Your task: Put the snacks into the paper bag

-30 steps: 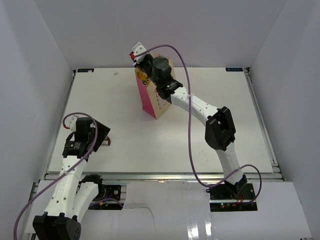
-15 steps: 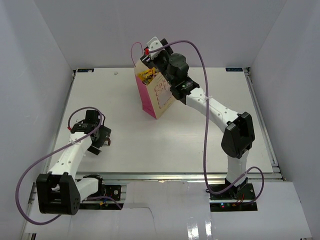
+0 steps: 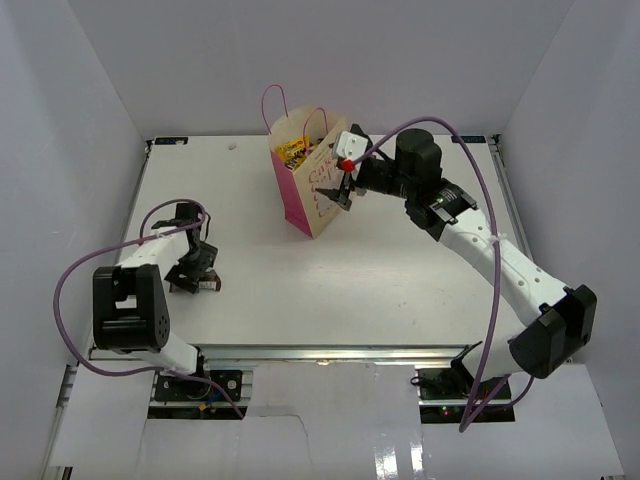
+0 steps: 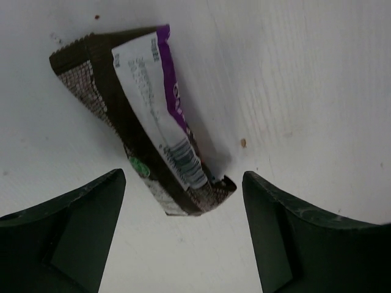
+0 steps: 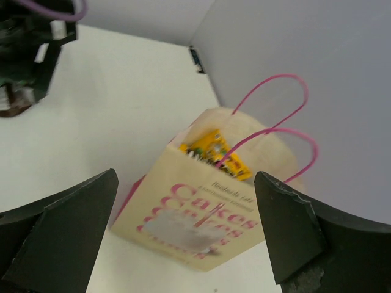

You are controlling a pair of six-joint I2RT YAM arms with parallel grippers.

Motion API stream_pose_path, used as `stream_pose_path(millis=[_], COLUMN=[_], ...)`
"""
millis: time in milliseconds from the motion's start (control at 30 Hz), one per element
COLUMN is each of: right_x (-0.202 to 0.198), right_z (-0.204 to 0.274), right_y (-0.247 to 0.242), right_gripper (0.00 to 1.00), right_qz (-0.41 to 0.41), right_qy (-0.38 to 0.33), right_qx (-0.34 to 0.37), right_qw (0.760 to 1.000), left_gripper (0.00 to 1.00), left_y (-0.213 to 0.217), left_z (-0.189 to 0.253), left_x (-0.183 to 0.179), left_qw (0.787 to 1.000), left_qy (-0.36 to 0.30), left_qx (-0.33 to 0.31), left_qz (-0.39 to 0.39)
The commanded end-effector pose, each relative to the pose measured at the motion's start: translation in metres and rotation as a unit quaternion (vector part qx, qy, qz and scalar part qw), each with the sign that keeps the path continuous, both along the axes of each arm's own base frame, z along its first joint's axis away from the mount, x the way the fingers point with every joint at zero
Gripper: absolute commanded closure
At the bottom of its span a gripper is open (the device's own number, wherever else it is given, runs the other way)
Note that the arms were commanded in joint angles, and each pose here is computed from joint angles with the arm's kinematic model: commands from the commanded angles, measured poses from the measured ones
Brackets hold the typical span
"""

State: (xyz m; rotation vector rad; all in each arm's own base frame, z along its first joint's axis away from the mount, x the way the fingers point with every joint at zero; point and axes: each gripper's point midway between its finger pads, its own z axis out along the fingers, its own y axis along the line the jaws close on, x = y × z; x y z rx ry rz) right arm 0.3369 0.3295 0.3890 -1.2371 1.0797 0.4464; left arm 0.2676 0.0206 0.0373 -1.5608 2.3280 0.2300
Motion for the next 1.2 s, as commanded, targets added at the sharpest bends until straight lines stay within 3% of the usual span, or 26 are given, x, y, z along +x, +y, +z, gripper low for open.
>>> stream_pose_path(millis=[0, 100, 133, 233, 367, 500, 567, 633, 700, 733, 767, 800, 833, 867, 900, 933, 967, 1033, 1067, 1167], right_x=[-0.029, -0.03, -0.03, -0.028, -0.023, -0.026, -0.026, -0.024, -0.022, -0.021, -0.02, -0.018, -0.018, -0.018, -0.015, -0.016, -0.016, -0.016, -0.015, -0.016], right_z=[-0.043, -0.052, -0.054, -0.055, -0.057, -0.058, -0.062, -0.065, -0.066, -0.066, -0.066, -0.067, -0.065, -0.068, -0.07, -0.068, -0.073, -0.074, -0.078, -0.079], right_y=[-0.009, -0.03, -0.033, -0.051, -0.069, -0.076, -0.078, -0.083, -0.088, -0.09, -0.092, -0.097, -0.1, -0.103, -0.109, -0.114, -0.117, -0.127, -0.133, -0.146], right_gripper=[0.02, 0.02, 0.02, 0.02, 0.03, 0.03, 0.03, 0.03, 0.03, 0.03, 0.03, 0.03, 0.03, 0.03, 0.03, 0.03, 0.03, 0.03, 0.03, 0.03], right_qz=[0.056, 0.041, 0.038, 0.021, 0.004, 0.007, 0.006, 0.001, -0.006, -0.008, -0.012, -0.02, -0.023, -0.028, -0.037, -0.042, -0.047, -0.06, -0.069, -0.084], right_qy=[0.053, 0.072, 0.076, 0.094, 0.117, 0.14, 0.154, 0.163, 0.169, 0.169, 0.17, 0.17, 0.168, 0.172, 0.175, 0.174, 0.18, 0.183, 0.187, 0.187], right_qx=[-0.041, -0.037, -0.036, -0.024, -0.011, 0.002, 0.005, 0.008, 0.011, 0.013, 0.013, 0.014, 0.016, 0.017, 0.019, 0.022, 0.022, 0.027, 0.027, 0.031], right_qw=[0.996, 0.996, 0.996, 0.995, 0.993, 0.99, 0.988, 0.987, 0.985, 0.986, 0.985, 0.985, 0.985, 0.985, 0.984, 0.984, 0.982, 0.981, 0.98, 0.978], left_gripper=[0.13, 0.3, 0.44, 0.66, 0.87, 0.94, 0.95, 0.96, 0.97, 0.97, 0.97, 0.97, 0.97, 0.97, 0.97, 0.96, 0.94, 0.9, 0.89, 0.87], left_y=[0.012, 0.014, 0.014, 0.01, 0.005, -0.008, -0.026, -0.037, -0.063, -0.073, -0.085, -0.103, -0.11, -0.133, -0.157, -0.168, -0.177, -0.207, -0.221, -0.241], left_z=[-0.003, -0.015, -0.015, -0.006, 0.025, 0.079, 0.122, 0.185, 0.24, 0.256, 0.294, 0.301, 0.311, 0.346, 0.355, 0.345, 0.37, 0.364, 0.381, 0.371], left_x=[0.019, 0.018, 0.019, 0.024, 0.039, 0.068, 0.095, 0.125, 0.145, 0.152, 0.159, 0.172, 0.18, 0.185, 0.185, 0.201, 0.205, 0.219, 0.22, 0.245], left_qw=[1.0, 0.999, 0.999, 0.999, 0.993, 0.965, 0.925, 0.861, 0.779, 0.752, 0.711, 0.675, 0.654, 0.609, 0.575, 0.558, 0.524, 0.483, 0.457, 0.448], left_qy=[-0.018, -0.004, -0.008, -0.026, -0.073, -0.178, -0.267, -0.375, -0.466, -0.488, -0.522, -0.528, -0.535, -0.559, -0.564, -0.555, -0.569, -0.561, -0.572, -0.565], left_qx=[-0.006, -0.03, -0.034, -0.042, -0.043, -0.039, -0.045, -0.006, 0.009, 0.014, 0.026, 0.04, 0.05, 0.066, 0.059, 0.072, 0.096, 0.125, 0.141, 0.156], left_qz=[0.01, 0.012, 0.005, -0.015, -0.08, -0.189, -0.267, -0.344, -0.42, -0.443, -0.471, -0.513, -0.532, -0.559, -0.59, -0.613, -0.626, -0.661, -0.666, -0.676])
